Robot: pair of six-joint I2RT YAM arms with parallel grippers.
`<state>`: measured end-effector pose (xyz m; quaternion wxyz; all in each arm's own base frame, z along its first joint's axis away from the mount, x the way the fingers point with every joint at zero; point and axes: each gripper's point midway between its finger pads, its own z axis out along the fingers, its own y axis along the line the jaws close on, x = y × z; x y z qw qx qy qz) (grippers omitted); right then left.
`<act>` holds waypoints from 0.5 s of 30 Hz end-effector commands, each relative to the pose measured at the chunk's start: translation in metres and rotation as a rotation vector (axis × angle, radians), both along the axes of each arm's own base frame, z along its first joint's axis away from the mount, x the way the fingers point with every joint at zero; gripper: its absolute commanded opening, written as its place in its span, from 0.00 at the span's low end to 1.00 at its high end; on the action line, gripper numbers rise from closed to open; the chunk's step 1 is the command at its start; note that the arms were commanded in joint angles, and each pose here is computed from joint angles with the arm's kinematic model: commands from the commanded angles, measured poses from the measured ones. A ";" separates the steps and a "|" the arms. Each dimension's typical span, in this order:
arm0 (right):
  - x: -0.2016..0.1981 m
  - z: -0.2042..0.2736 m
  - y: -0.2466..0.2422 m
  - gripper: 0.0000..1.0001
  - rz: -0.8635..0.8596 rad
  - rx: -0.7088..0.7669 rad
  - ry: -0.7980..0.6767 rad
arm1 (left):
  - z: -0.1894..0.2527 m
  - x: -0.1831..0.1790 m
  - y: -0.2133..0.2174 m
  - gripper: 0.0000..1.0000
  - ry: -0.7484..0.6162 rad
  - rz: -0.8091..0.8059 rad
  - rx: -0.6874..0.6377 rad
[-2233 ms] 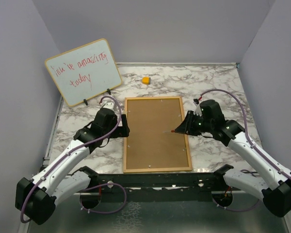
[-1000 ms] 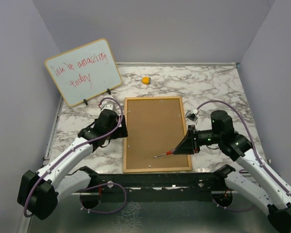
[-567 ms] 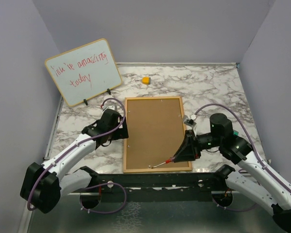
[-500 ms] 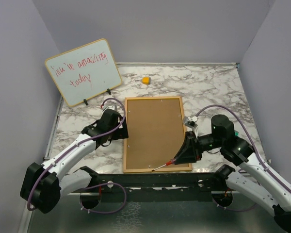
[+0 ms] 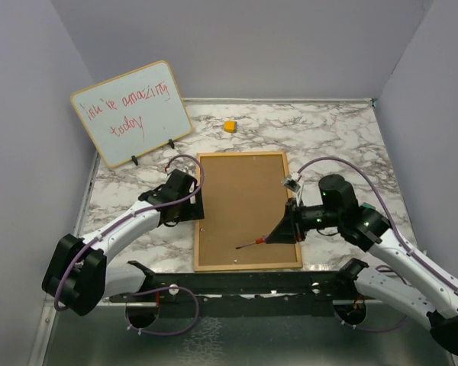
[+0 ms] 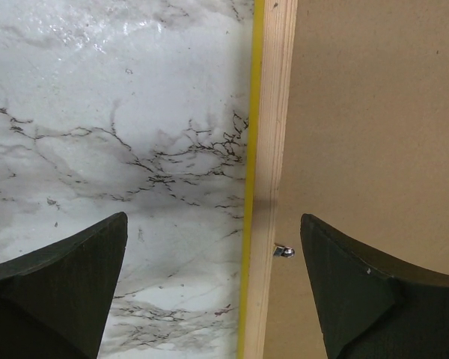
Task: Take the photo out of the frame
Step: Release the photo frame item from the photo frame.
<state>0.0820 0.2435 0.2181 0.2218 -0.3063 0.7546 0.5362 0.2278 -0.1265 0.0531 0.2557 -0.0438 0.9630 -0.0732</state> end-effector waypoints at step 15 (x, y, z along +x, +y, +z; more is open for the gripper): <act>0.088 -0.057 -0.049 0.01 -0.757 -0.417 0.221 | -0.009 -0.008 -0.020 0.77 0.084 -0.083 -0.068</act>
